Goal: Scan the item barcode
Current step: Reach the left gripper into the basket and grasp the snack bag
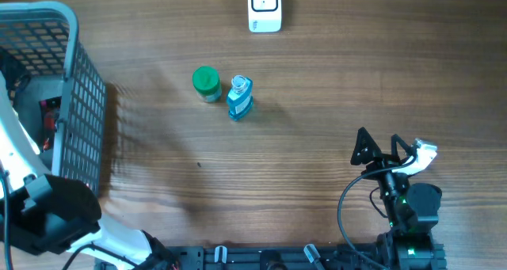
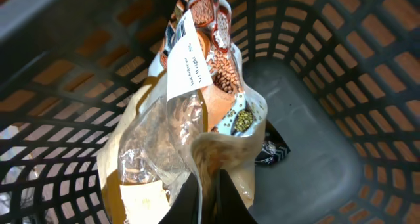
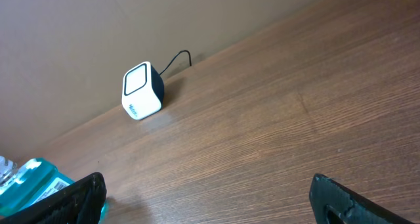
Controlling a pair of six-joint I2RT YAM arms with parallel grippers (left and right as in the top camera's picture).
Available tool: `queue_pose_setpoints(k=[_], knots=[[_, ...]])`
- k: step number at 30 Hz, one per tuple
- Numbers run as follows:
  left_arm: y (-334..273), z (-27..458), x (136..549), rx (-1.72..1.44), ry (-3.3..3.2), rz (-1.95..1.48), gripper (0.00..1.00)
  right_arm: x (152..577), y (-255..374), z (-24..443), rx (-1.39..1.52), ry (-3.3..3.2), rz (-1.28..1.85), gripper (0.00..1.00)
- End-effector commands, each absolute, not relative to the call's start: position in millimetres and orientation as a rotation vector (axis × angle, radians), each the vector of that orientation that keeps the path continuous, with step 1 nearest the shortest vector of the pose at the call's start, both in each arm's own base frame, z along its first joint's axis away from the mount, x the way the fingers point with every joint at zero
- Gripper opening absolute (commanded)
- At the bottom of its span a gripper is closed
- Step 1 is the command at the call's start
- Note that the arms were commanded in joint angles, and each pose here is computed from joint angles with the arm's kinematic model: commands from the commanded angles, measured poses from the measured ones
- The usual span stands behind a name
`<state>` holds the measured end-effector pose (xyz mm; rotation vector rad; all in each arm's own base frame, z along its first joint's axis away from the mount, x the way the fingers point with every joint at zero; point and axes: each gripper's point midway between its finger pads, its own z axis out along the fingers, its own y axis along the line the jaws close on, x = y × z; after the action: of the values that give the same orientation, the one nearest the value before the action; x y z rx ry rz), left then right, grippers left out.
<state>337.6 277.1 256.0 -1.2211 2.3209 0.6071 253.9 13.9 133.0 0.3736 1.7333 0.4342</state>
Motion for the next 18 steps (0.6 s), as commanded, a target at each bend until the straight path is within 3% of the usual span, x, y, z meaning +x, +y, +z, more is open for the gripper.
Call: queue_pose_setpoints(k=[1,10,14,18], knots=[[268,294,332,-1.204,2.222,0.553,0.04,254,12,133,0.387,1.729,0.427,1.00],[204,415,303,-1.008,1.916,0.237,0.04,254,12,133,0.387,1.730,0.428,1.00],[121,483,297,-0.709,1.786,-0.147,0.04,254,12,133,0.388,1.730,0.427,1.00],[57,507,305,-0.532,1.763,-0.367,0.04,254,12,133,0.387,1.730,0.427,1.00]])
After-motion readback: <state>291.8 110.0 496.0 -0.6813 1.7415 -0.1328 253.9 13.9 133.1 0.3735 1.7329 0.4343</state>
